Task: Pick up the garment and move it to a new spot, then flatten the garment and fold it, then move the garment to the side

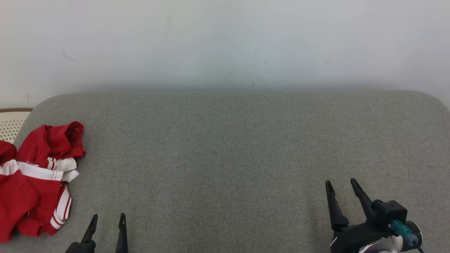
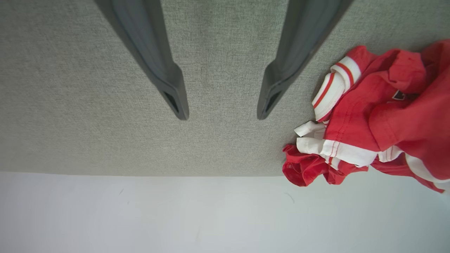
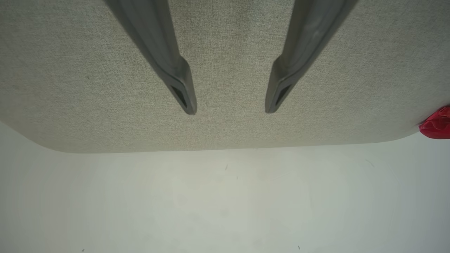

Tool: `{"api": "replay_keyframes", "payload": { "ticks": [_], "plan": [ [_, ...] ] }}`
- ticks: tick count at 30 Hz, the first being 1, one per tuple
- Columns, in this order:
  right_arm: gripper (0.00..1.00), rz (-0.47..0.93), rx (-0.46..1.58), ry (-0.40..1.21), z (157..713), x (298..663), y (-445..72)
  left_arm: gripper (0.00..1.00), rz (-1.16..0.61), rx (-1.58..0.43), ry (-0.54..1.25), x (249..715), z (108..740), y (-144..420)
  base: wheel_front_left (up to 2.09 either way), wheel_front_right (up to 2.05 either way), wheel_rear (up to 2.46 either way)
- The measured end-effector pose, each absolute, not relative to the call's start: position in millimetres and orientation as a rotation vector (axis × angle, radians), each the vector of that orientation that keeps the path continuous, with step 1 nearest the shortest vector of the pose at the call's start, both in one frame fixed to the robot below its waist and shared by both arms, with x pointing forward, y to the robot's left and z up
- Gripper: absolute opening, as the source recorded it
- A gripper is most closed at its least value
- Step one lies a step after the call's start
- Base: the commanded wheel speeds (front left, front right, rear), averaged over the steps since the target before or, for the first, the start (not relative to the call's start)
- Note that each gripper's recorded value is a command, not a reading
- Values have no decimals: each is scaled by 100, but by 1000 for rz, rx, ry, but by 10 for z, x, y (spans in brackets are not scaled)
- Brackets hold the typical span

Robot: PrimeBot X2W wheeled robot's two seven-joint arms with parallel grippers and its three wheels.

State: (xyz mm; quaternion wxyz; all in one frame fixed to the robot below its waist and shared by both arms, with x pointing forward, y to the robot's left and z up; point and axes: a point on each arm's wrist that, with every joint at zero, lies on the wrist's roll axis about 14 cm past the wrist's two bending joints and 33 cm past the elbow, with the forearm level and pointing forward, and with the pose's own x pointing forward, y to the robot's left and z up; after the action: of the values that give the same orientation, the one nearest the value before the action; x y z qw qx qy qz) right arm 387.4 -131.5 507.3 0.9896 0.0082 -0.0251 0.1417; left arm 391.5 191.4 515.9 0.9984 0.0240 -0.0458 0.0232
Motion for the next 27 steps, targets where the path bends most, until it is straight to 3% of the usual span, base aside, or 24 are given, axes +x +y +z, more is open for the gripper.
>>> {"api": "replay_keyframes", "payload": {
  "ticks": [14,27],
  "plan": [
    [100,273,5,-58,5081,3893,-1332,100,65,73,-96,3900,5166,1963,0,0,0],
    [100,398,10,-51,5047,3965,-872,100,192,70,-82,3696,5130,2390,0,0,0]
  ]
}}
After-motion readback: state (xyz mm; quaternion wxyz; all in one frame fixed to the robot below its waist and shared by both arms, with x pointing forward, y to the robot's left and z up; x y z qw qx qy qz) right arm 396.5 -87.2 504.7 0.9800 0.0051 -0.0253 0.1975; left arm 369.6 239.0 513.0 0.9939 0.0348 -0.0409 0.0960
